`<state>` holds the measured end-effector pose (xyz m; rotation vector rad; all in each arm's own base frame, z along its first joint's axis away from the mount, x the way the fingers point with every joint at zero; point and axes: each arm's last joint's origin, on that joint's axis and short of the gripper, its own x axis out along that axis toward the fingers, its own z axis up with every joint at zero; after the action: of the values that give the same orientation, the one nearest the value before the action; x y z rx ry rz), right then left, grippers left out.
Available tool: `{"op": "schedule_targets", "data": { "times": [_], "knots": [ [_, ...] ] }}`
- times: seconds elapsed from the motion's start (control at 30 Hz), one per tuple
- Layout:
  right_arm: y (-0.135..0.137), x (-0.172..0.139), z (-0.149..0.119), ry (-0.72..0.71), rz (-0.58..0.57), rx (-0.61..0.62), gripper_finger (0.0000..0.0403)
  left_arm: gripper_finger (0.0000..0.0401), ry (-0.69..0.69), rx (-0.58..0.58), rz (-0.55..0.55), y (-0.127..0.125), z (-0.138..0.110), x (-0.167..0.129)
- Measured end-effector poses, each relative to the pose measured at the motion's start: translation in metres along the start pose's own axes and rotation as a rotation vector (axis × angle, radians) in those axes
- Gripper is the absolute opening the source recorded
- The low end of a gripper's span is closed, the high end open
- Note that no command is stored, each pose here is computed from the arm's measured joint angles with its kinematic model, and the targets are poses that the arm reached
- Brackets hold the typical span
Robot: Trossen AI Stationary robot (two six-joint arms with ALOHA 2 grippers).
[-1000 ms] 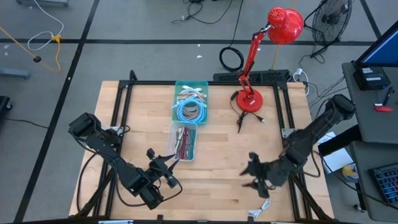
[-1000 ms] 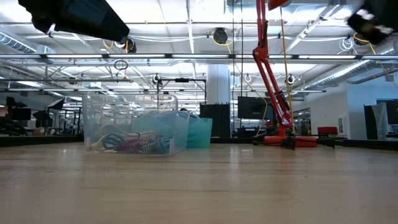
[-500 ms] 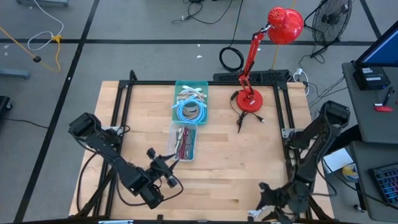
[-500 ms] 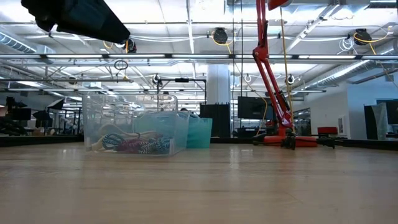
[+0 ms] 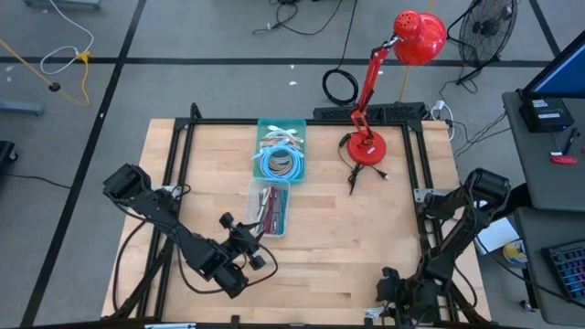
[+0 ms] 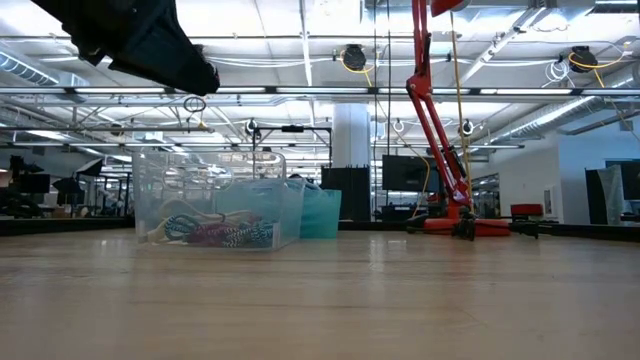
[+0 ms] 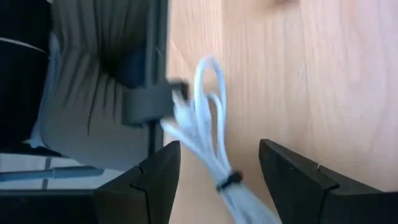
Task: Pick & Place USB Port
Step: Put the white tied USB cable into the transparent bin
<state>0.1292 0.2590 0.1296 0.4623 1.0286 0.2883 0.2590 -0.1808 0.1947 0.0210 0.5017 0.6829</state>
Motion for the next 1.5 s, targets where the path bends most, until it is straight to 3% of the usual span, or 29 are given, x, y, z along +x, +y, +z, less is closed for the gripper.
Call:
{"op": "schedule_targets", "data": {
  "times": [0.37,0.5,0.73,0.83,1.0,1.17,1.5],
  "knots": [
    [-0.002,0.002,-0.008,0.091,-0.021,0.077,0.0198,0.0124,0.002,-0.017,-0.002,0.000,0.001,0.001],
    [-0.005,0.001,-0.009,0.114,-0.046,0.077,0.0153,0.0124,0.002,-0.023,-0.004,0.000,0.000,0.000],
    [-0.006,0.001,-0.010,0.138,-0.050,0.055,0.0032,0.0124,0.014,-0.025,-0.010,-0.001,0.000,0.001],
    [-0.008,0.000,-0.004,0.126,-0.053,0.009,0.0021,0.0124,0.012,-0.037,-0.009,-0.001,0.000,0.001],
    [-0.015,-0.010,0.022,-0.034,-0.110,-0.116,0.0033,0.0124,-0.040,-0.066,0.023,0.001,0.002,0.002],
    [-0.021,-0.028,0.056,-0.207,-0.172,-0.241,0.0020,0.0124,-0.058,-0.077,0.036,0.004,0.007,0.003],
    [-0.036,-0.076,0.121,-0.533,-0.268,-0.392,0.0022,0.0124,-0.068,-0.063,0.060,0.006,0.008,0.007]
  ]
}}
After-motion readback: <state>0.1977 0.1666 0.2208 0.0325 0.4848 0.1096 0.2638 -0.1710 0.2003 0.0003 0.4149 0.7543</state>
